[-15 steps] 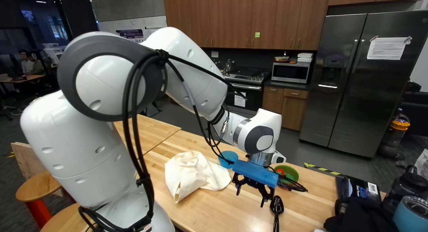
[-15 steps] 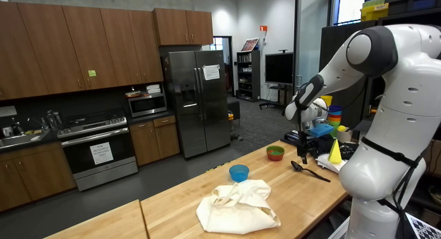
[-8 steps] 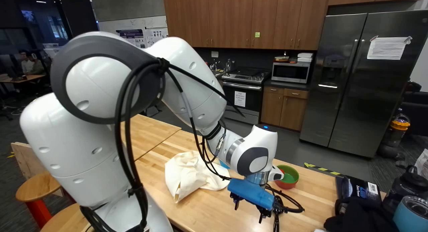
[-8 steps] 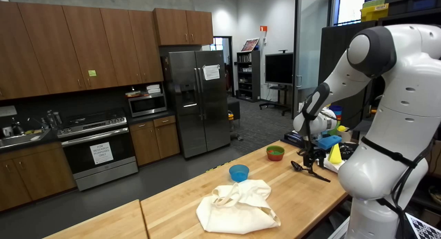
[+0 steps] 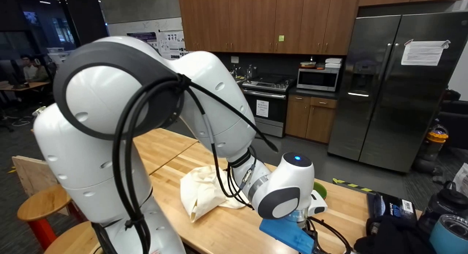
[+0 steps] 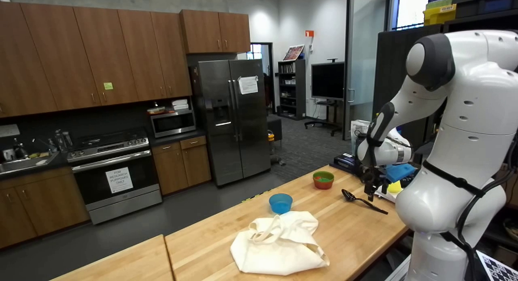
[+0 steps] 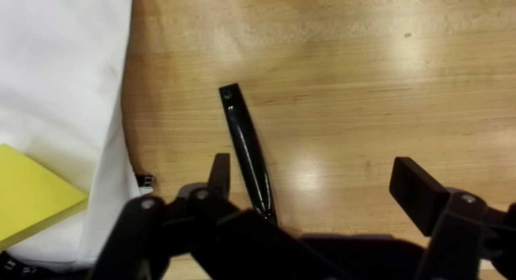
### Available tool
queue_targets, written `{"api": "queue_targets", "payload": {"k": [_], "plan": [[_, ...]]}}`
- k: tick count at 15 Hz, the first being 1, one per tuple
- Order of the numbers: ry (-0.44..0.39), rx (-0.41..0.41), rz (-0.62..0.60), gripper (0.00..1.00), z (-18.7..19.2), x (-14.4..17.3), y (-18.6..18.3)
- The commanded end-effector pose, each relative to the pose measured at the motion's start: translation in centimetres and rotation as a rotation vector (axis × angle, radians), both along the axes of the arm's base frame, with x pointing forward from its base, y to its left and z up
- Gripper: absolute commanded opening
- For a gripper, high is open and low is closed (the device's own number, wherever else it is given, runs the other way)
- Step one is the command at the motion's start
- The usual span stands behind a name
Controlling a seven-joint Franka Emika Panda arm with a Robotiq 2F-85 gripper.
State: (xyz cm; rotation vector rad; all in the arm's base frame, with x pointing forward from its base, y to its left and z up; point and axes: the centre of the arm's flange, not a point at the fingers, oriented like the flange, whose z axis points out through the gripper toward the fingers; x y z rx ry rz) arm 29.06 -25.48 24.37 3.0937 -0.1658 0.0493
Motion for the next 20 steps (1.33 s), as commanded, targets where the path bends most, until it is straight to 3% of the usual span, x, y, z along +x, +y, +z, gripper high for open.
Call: {"api": "queue_targets", "payload": {"k": [1, 4, 14, 20], "plan": [[-0.059, 0.024, 0.012, 1.0, -2.1, -2.4, -1.0], [-0.06, 0.046, 0.049, 1.0, -3.5, -2.1, -1.9], [-0.11, 0.011, 0.093, 1.0, -5.9, 0.3, -2.3], [-0.084, 0.016, 0.072, 1.0, -8.3, 1.5, -2.9]]}}
